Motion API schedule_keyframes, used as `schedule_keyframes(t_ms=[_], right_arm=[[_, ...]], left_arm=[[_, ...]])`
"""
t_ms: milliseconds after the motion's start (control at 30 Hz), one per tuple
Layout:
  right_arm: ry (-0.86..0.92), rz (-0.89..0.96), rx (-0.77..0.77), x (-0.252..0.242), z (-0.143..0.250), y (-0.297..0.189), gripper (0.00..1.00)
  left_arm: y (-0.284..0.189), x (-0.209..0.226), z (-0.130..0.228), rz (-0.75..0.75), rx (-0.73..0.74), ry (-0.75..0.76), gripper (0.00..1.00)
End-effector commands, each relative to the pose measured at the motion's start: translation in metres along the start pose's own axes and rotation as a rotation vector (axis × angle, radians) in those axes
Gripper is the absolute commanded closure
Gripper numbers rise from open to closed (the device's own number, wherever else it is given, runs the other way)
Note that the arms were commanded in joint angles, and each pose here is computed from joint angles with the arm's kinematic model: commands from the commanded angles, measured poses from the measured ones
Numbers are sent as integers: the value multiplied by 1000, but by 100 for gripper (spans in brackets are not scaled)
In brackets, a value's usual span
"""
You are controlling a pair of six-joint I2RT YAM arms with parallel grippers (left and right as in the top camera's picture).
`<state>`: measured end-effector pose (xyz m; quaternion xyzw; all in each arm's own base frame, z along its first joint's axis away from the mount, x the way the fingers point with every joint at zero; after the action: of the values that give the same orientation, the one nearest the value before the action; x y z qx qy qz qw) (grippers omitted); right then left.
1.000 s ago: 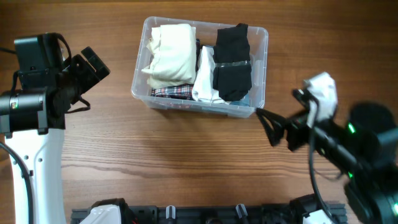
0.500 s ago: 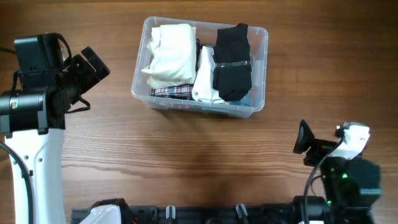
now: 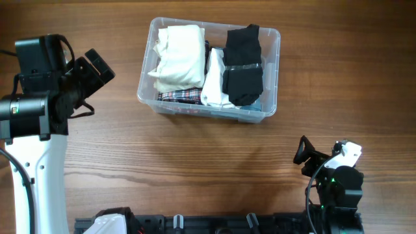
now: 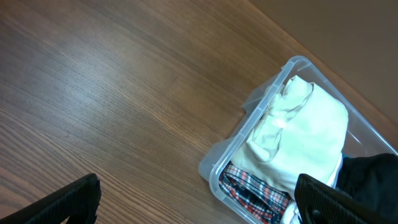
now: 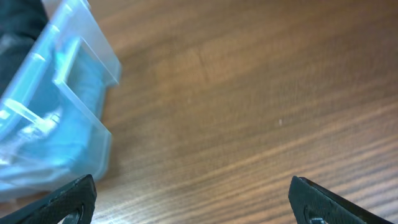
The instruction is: Pack container
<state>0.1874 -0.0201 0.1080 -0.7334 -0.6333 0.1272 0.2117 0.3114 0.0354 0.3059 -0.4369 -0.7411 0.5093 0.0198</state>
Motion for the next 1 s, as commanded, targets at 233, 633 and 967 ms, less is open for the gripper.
schedule_keyframes(t_ms=[233,633,967], right_arm=[[40,-2,-15,0,-1,0,0],[40,-2,-15,0,-1,0,0],[40,-1,-15,0,-1,0,0]], left_arm=[[-3,0,-4,0,-20,15,0],[-29,-7,7,69,-49,46,0],[-72,11,66,416,-321,438,0]])
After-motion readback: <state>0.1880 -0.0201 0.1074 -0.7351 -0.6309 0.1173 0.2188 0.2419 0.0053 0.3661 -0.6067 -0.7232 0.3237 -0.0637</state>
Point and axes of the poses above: each gripper's point midway between its finger pads, its own y axis out along the fingers, its own x axis along the line the jaws close on, z = x × y, the point moved 2 cm from there along -y, back along the fingers, and after that the axes turned 13 degrees about -y, right-handed, at the moved point
